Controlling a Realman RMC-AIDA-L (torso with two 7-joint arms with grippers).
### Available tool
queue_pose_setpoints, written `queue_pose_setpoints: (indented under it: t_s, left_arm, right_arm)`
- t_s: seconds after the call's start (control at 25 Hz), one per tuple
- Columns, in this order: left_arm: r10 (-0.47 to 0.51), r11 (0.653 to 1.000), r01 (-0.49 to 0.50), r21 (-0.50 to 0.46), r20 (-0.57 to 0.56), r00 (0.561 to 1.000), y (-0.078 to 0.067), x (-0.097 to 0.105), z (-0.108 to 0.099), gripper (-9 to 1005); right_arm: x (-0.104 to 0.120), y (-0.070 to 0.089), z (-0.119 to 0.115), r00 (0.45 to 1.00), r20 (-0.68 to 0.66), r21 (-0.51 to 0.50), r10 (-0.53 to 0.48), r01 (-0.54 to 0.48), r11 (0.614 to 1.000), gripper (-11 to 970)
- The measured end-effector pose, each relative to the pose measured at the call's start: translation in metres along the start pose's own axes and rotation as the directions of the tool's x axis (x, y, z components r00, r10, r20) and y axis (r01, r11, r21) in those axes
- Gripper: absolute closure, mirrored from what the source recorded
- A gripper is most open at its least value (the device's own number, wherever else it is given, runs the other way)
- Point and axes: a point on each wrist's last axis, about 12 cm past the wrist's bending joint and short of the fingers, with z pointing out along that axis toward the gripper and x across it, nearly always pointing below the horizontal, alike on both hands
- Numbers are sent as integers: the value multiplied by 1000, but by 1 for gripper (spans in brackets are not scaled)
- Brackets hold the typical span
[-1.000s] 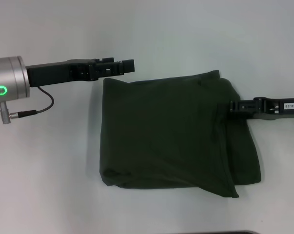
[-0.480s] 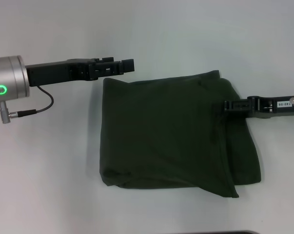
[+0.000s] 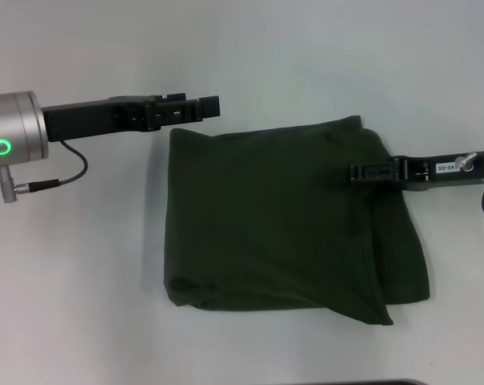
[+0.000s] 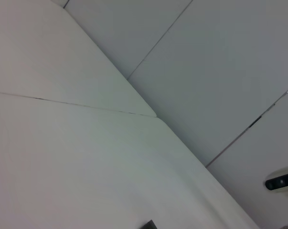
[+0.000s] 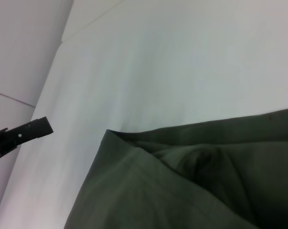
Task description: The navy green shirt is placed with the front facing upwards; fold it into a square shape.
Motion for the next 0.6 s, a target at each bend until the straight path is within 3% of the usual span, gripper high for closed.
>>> queue_pose_setpoints:
  t_s: [0.36, 0.6]
  left_arm:
    - [-4, 1000, 4, -5, 2, 1000, 1, 1, -1, 63]
    - [-6, 1000, 6, -7, 3, 1000, 1, 2, -1, 63]
  right_arm:
    - [-4, 1, 2, 1000, 11, 9, -20, 20, 1000, 88]
    - [-5, 3, 6, 998, 20, 1, -58, 58, 998, 258]
